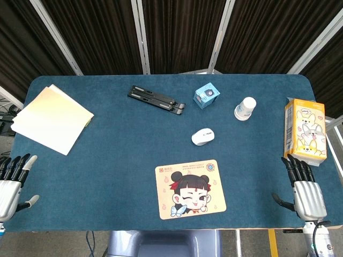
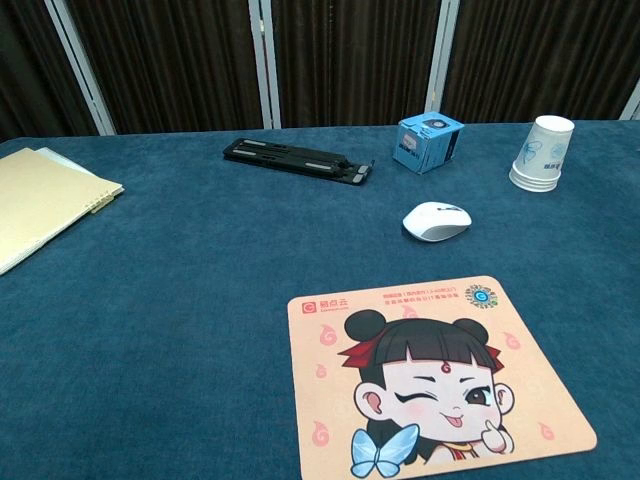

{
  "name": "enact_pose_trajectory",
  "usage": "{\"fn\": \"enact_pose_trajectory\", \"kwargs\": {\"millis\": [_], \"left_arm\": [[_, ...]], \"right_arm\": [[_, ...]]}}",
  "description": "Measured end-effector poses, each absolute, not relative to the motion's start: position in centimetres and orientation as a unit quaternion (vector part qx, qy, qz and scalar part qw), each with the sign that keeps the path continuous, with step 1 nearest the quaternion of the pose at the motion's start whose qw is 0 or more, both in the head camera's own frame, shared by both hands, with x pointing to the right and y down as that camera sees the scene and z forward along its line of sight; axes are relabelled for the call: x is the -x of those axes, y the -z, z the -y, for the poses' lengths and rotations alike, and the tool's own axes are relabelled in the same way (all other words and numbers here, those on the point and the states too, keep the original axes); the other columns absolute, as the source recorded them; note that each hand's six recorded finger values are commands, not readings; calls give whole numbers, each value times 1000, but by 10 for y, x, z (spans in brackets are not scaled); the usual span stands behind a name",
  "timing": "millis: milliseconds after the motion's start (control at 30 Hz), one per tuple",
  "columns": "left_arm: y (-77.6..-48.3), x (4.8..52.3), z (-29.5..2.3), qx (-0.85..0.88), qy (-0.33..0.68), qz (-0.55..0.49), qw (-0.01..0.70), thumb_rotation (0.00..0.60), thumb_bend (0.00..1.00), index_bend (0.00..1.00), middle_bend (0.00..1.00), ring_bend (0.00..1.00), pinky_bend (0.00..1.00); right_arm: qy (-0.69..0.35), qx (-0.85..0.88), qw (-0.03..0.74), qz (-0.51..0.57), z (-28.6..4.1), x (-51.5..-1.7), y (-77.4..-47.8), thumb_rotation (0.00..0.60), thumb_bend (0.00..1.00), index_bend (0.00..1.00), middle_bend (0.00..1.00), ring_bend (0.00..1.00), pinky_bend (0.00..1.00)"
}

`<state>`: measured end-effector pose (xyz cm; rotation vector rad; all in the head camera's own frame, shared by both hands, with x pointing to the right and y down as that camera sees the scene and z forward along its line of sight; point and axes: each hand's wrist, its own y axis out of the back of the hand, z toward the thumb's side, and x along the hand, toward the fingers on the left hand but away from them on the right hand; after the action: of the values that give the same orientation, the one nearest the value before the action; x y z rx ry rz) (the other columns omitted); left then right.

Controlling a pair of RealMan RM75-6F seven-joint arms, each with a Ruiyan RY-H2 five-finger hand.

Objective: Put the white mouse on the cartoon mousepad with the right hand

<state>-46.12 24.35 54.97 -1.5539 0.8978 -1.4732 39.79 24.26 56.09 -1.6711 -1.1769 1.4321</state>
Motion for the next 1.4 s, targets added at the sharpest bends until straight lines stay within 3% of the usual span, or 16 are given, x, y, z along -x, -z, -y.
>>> {"fn": "enact_pose_trajectory", "kwargs": {"millis": [700,967,1400], "left_arm": [[-552,462,-243,620,582,-351,393,600,91,0,0,0,0],[-551,461,-245,619,582,-350,395,600,91,0,0,0,0],[-552,461,-244,622,582,-349,390,600,91,0,0,0,0]], "right_arm": [[-550,640,306,441,-243,-395,-564,600,182,0,0,0,0],[-546,644,307,440,-239,-392,-565,600,131,0,0,0,0],[-544,666,327,392,-196,-361,-589,600,121,94,44,0,1]]}}
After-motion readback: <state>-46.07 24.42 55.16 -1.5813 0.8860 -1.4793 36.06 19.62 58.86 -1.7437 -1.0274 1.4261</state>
